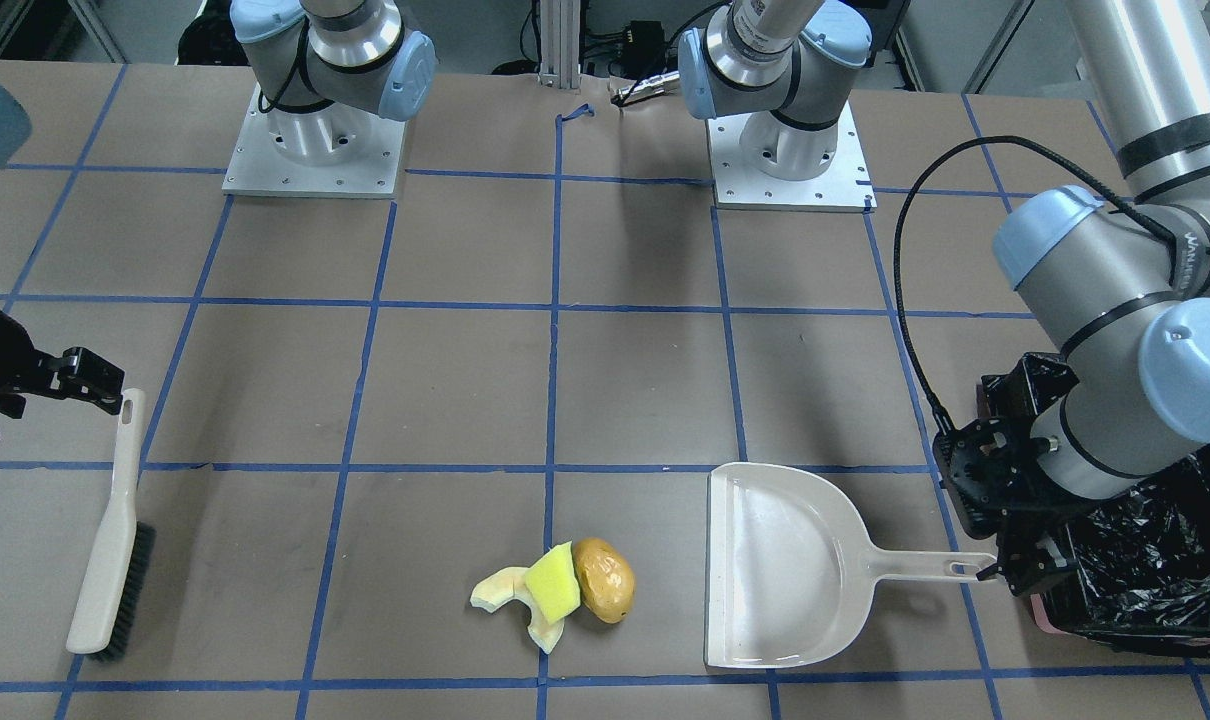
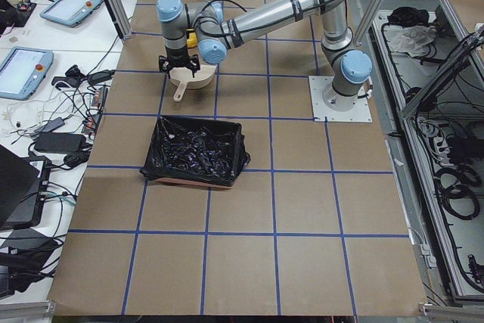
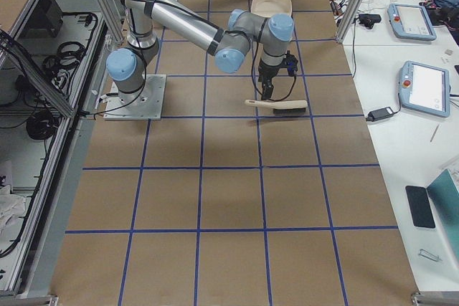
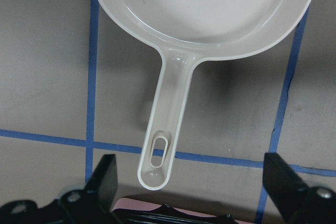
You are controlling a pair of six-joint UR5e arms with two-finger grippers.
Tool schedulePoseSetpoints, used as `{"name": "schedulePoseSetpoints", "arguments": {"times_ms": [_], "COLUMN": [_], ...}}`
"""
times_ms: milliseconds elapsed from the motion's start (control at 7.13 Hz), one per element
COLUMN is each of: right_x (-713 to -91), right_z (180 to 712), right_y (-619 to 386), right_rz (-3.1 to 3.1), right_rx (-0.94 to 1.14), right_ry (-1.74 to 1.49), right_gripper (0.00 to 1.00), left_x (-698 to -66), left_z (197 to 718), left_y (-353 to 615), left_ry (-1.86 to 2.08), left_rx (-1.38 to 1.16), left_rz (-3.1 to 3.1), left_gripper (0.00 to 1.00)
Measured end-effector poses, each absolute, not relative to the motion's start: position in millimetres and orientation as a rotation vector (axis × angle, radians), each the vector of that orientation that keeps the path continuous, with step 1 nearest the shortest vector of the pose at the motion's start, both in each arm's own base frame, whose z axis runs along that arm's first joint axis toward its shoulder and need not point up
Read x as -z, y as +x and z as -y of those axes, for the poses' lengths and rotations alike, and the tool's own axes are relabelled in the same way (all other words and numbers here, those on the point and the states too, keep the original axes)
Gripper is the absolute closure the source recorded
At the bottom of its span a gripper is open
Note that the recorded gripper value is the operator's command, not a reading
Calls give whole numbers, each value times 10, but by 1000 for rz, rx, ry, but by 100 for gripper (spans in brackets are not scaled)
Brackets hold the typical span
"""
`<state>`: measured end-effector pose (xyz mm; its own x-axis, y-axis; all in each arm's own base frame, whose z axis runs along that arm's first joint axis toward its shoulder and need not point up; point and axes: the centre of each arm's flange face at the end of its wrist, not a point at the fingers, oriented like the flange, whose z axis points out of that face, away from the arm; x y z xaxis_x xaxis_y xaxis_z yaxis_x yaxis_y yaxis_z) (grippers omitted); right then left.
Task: Sweep and dump trash into bin
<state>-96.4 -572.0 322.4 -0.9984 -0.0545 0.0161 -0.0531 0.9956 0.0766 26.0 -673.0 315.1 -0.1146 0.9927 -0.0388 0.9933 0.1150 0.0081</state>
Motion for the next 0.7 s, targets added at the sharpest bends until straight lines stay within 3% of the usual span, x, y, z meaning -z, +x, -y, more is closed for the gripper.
{"name": "schedulePoseSetpoints", "arguments": {"times_ms": [701], "right_x": [-2829], "right_z": [5814], "right_y": [-975], "right_rz": [3131], "right_rx": [203], "right_ry": [24], "right_gripper": [0], "left_x": [-2721], "left_z": [6903], "left_y": [101], "left_ry": [2220], "left_rx": [-70], "left_rz": [-2100], "left_gripper": [1]}}
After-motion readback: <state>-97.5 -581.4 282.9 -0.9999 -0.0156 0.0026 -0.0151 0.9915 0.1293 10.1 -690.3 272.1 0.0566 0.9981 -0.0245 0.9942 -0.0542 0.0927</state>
